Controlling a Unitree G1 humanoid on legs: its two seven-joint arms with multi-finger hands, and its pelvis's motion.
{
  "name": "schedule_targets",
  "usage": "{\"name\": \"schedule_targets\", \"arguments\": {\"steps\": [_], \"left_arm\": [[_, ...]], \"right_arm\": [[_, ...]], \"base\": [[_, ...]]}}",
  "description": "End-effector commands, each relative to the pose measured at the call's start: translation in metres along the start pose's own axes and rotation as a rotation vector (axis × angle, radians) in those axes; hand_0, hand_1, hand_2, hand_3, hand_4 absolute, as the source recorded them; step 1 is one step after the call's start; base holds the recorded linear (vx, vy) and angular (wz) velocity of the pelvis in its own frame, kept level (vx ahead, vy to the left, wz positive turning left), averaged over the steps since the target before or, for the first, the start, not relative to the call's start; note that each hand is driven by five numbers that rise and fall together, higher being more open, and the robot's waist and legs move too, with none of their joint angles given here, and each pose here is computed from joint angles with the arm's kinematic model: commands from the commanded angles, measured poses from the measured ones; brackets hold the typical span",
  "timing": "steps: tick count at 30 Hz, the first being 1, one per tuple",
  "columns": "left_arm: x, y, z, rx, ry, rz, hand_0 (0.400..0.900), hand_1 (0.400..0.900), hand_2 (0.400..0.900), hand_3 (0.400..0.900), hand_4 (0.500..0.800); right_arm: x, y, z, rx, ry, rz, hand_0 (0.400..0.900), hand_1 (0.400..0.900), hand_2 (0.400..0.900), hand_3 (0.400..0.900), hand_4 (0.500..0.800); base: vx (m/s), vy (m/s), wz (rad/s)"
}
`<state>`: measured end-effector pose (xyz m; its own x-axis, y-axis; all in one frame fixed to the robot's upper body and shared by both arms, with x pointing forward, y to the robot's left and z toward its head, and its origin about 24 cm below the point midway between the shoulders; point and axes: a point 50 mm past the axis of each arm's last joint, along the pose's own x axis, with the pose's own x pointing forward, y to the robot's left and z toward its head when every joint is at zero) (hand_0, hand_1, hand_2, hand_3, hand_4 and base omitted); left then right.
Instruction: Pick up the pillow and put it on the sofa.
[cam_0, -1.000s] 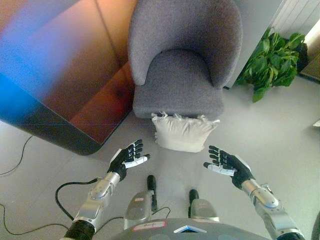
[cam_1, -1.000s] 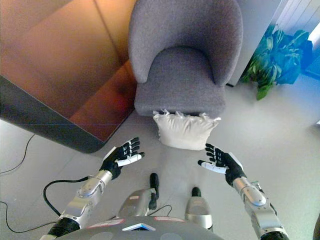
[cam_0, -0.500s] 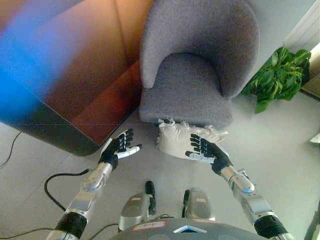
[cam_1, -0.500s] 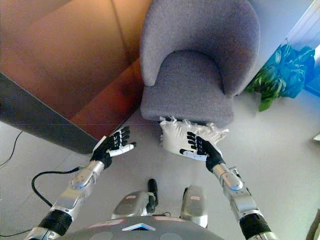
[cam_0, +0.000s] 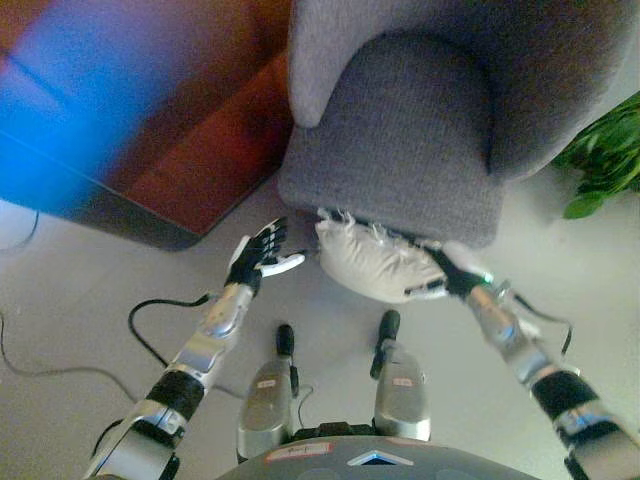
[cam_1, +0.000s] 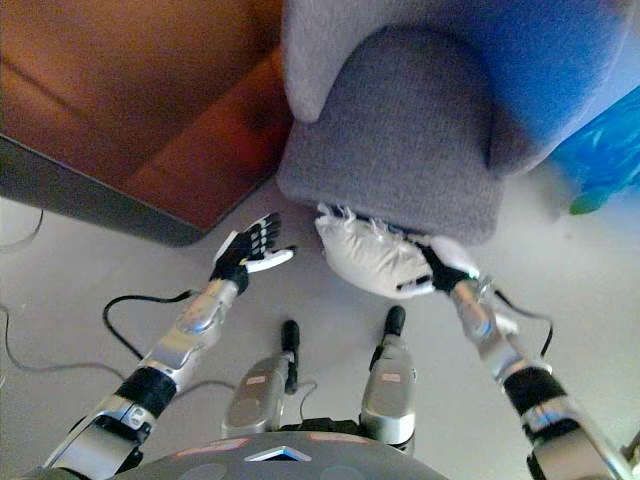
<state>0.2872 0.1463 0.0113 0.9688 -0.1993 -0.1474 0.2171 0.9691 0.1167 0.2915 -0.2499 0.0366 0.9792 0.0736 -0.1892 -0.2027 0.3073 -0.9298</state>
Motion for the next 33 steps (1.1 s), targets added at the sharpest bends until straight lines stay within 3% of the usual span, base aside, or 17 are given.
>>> {"name": "schedule_targets", "arguments": {"steps": [1,14,18,25,33], "left_arm": [[0.022,0.008,0.073,-0.049,-0.312,0.082,0.9,0.9,0.9,0.9,0.8],[0.06,0.003,0.146,0.024,-0.474,0.206,0.9,0.9,0.9,0.9,0.8],[0.062,0.006,0.158,0.03,-0.504,0.22,0.9,0.9,0.9,0.9,0.8],[0.059,-0.003,0.149,0.024,-0.498,0.219,0.9,0.9,0.9,0.9,0.8],[0.073,-0.014,0.173,0.04,-0.528,0.229,0.9,0.9,0.9,0.9,0.8]], "right_arm": [[0.023,-0.052,0.03,-0.142,-0.13,-0.228,0.9,0.9,0.9,0.9,0.8],[0.067,-0.117,0.066,-0.14,-0.114,-0.481,0.9,0.9,0.9,0.9,0.8],[0.07,-0.12,0.072,-0.111,-0.126,-0.492,0.9,0.9,0.9,0.9,0.8],[0.068,-0.083,0.081,-0.042,-0.167,-0.413,0.9,0.9,0.9,0.9,0.8],[0.083,-0.121,0.094,-0.028,-0.122,-0.582,0.9,0.9,0.9,0.9,0.8]], "base": [[-0.068,-0.004,-0.25],[-0.101,0.025,-0.05],[-0.048,0.019,0.02],[0.039,0.005,0.02],[-0.006,-0.001,0.02]]}}
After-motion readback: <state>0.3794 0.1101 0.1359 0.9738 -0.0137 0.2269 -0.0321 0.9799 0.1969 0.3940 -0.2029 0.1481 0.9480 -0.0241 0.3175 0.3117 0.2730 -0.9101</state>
